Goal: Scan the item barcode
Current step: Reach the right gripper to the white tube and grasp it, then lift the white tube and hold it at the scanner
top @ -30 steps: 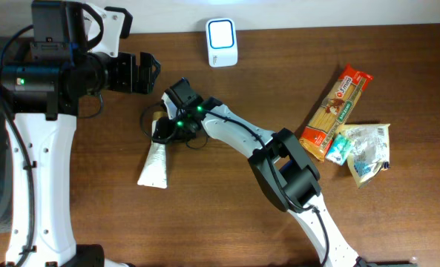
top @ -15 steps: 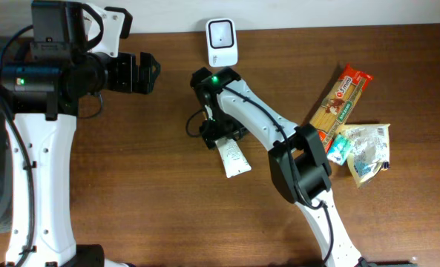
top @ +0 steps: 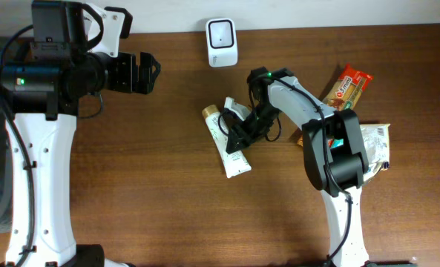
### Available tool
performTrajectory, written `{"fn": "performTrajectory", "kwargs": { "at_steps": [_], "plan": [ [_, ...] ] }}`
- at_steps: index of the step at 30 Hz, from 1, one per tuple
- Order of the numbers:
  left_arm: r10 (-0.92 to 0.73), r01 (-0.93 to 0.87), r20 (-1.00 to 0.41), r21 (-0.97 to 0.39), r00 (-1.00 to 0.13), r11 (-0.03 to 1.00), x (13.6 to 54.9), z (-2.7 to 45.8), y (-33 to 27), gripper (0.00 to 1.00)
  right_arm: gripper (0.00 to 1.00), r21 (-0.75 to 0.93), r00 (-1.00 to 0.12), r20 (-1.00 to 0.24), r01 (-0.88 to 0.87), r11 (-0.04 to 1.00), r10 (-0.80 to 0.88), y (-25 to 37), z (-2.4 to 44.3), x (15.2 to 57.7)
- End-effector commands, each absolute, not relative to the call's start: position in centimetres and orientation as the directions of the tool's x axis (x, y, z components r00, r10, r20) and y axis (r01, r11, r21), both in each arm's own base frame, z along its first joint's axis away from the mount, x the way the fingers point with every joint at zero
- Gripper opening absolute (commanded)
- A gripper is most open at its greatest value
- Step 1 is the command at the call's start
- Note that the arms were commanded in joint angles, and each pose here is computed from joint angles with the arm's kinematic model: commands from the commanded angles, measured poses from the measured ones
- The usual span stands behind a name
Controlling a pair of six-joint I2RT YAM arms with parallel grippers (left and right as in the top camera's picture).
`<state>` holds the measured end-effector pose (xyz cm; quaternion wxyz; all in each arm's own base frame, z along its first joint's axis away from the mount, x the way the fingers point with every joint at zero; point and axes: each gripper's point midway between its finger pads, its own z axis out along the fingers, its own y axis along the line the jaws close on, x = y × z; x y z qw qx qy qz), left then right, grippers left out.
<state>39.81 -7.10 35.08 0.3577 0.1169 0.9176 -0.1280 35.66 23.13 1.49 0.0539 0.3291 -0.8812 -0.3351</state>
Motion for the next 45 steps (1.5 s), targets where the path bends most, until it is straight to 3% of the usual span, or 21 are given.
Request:
{"fn": "performTrajectory", "kwargs": {
  "at_steps": [1, 2, 5, 9, 12, 15, 19, 21, 24, 31, 34, 36, 37, 38, 40, 45],
  "plan": [
    [0.135, 0.317, -0.697, -0.140, -0.705, 0.938, 39.7, 35.5, -7.0, 0.99, 0.58, 0.586, -0.762, -0.154, -0.583, 0.563, -0.629, 22.6, 0.5, 36.2],
    [0.135, 0.317, -0.697, -0.140, -0.705, 0.938, 39.7, 35.5, -7.0, 0.99, 0.51, 0.582, -0.757, -0.168, -0.593, 0.556, -0.632, 23.0, 0.5, 36.4],
    [0.135, 0.318, -0.697, -0.140, -0.705, 0.938, 39.7, 35.5, -7.0, 0.99, 0.04, 0.589, -0.756, -0.155, -0.588, 0.555, -0.636, 23.0, 0.1, 35.8],
    [0.135, 0.317, -0.697, -0.140, -0.705, 0.938, 39.7, 35.5, -7.0, 0.99, 0.04, 0.586, -0.782, -0.124, -0.554, 0.591, -0.611, 22.6, 0.6, 35.9],
    [0.135, 0.318, -0.697, -0.140, -0.705, 0.938, 39.7, 35.5, -7.0, 0.99, 0.04, 0.532, -0.804, -0.170, -0.561, 0.634, -0.570, 22.6, 3.9, 37.6],
    [0.135, 0.318, -0.697, -0.140, -0.705, 0.938, 39.7, 35.5, -7.0, 0.99, 0.04, 0.598, -0.828, -0.312, -0.552, 0.580, -0.466, 23.6, 14.1, 37.8],
    [0.135, 0.317, -0.697, -0.140, -0.705, 0.938, 39.7, 35.5, -7.0, 0.99, 0.04, 0.580, -0.715, -0.614, -0.697, 0.423, -0.336, 22.7, 29.2, 34.8],
    [0.135, 0.317, -0.697, -0.140, -0.705, 0.938, 39.7, 35.5, -7.0, 0.99, 0.04, 0.562, -0.694, -0.684, -0.697, 0.445, -0.224, 21.2, 34.6, 33.7],
    [0.135, 0.318, -0.697, -0.140, -0.705, 0.938, 39.7, 35.5, -7.0, 0.99, 0.04, 0.506, -0.622, -0.768, -0.735, 0.452, -0.152, 20.3, 39.2, 32.3],
    [0.135, 0.317, -0.697, -0.140, -0.705, 0.938, 39.7, 35.5, -7.0, 0.99, 0.04, 0.518, -0.627, -0.770, -0.721, 0.460, -0.116, 20.4, 40.2, 32.3],
    [0.135, 0.317, -0.697, -0.140, -0.705, 0.938, 39.7, 35.5, -7.0, 0.99, 0.04, 0.582, -0.725, -0.689, -0.557, 0.592, -0.005, 19.7, 38.8, 35.4],
    [0.135, 0.318, -0.697, -0.140, -0.705, 0.938, 39.7, 35.5, -7.0, 0.99, 0.04, 0.344, -0.692, -0.721, -0.322, 0.882, 0.029, 16.9, 35.0, 40.2],
    [0.135, 0.318, -0.697, -0.140, -0.705, 0.938, 39.7, 35.5, -7.0, 0.99, 0.04, 0.132, -0.639, -0.769, -0.189, 0.973, -0.019, 15.2, 33.6, 42.6],
    [0.135, 0.318, -0.697, -0.140, -0.705, 0.938, 39.7, 35.5, -7.0, 0.99, 0.04, -0.052, -0.584, -0.800, -0.163, 0.985, -0.139, 15.3, 33.0, 44.5],
    [0.135, 0.318, -0.697, -0.140, -0.705, 0.938, 39.7, 35.5, -7.0, 0.99, 0.04, -0.402, -0.499, -0.781, -0.060, 0.914, -0.376, 15.9, 31.0, 49.4],
    [0.135, 0.317, -0.697, -0.140, -0.705, 0.938, 39.7, 35.5, -7.0, 0.99, 0.04, -0.846, -0.505, -0.461, 0.003, 0.533, -0.730, 16.6, 22.6, 57.6]
  ]
}}
